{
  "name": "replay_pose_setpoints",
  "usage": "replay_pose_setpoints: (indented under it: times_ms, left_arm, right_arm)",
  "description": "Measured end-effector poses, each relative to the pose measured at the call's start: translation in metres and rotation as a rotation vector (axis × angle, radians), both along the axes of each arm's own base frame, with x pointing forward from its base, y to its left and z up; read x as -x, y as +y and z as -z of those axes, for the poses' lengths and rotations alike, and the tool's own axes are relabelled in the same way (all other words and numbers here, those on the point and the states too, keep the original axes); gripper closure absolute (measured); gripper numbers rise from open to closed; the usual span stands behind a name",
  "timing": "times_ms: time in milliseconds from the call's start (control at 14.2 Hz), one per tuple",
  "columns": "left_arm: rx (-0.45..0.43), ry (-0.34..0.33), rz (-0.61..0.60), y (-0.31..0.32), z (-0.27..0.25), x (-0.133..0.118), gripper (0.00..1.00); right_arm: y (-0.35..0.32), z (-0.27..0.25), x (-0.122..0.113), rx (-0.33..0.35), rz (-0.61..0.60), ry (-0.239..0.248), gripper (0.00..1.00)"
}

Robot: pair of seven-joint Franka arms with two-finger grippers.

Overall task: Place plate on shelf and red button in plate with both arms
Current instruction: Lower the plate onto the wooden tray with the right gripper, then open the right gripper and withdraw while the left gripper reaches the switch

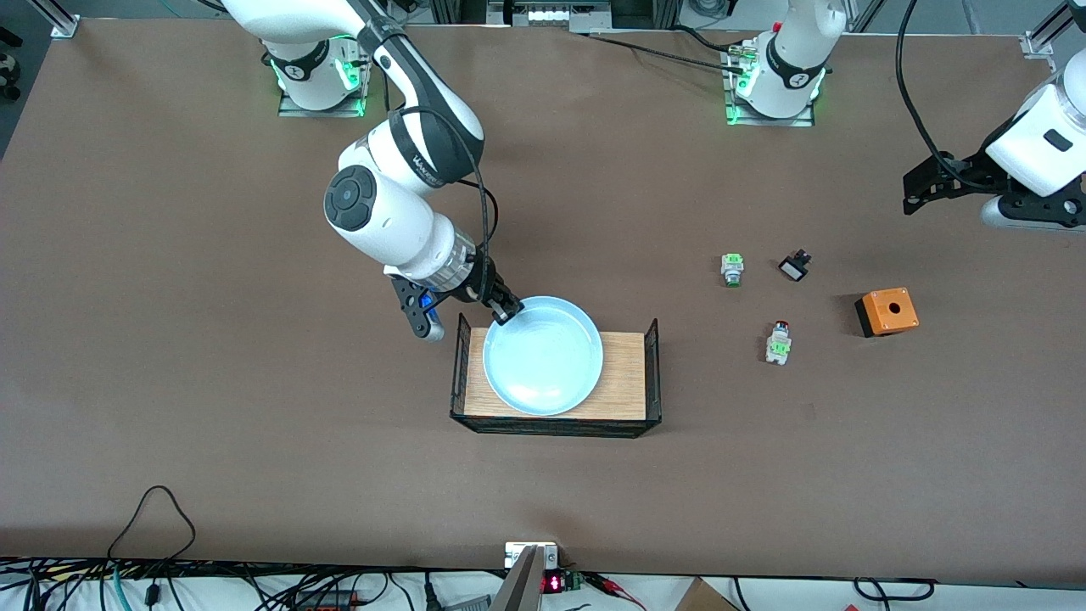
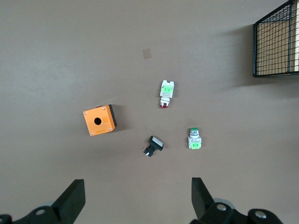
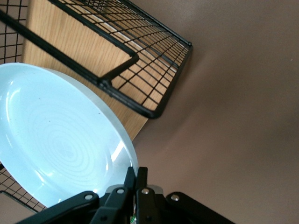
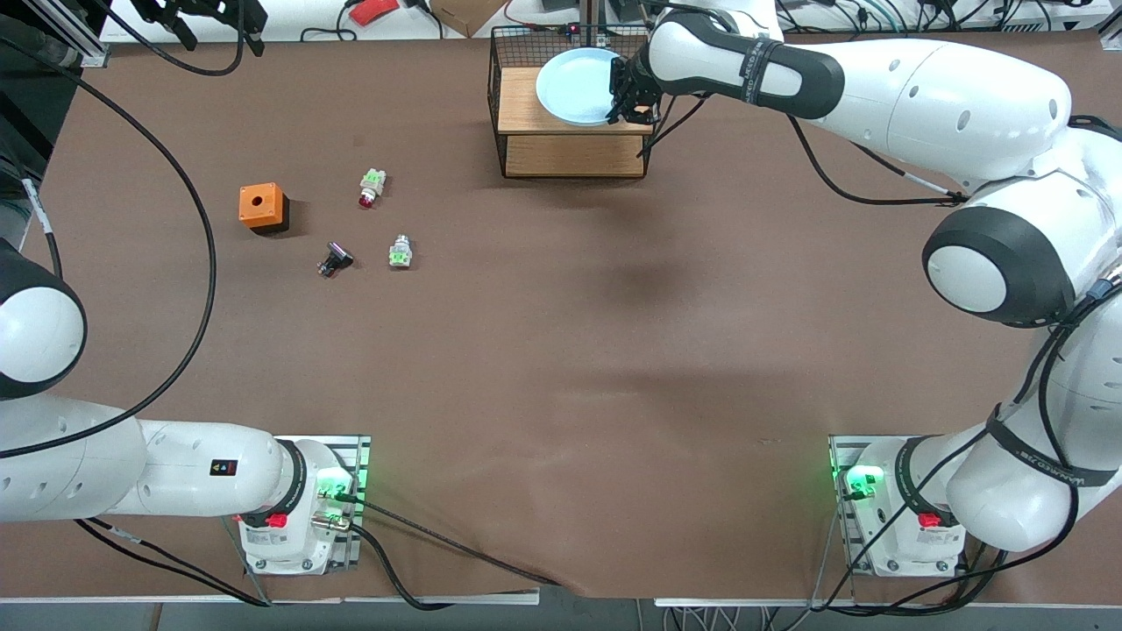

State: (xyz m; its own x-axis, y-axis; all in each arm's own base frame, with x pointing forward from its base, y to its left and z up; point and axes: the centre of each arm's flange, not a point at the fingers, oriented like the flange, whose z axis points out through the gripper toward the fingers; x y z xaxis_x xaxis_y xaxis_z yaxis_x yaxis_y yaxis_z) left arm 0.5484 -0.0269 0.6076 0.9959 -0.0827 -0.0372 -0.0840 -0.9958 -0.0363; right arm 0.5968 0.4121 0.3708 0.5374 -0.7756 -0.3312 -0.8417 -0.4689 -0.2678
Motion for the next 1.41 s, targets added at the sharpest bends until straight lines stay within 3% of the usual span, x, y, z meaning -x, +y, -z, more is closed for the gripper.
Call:
replay_pose_setpoints:
  times_ms: [635,847,1129,1340,1411]
  left_arm:
    - [0.000,0.000,-0.001,0.001,0.000,0.000,0.00]
    - [0.000,0.000,-0.001,0.001,0.000,0.000,0.00]
    - [0.000,0.000,-0.001,0.001,0.000,0.000,0.00]
    - [0.000,0.000,-0.001,0.001,0.000,0.000,0.00]
    - [0.000,0.000,-0.001,0.001,0.000,0.000,0.00]
  right_arm:
    - [0.008,0.023,-0.003,-0.002,-0.005,-0.036,0.97]
    - [0.007,0.022,-0.006,-0.007,0.004,-0.052,0.75]
    - [0.009,0.013,-0.008,-0.015,0.002,-0.061,0.35]
    - [0.003,-0.015,-0.003,0.021,-0.052,-0.024,0.01]
    - [-0.004,-0.030,-0.002,0.037,-0.068,-0.016,0.00]
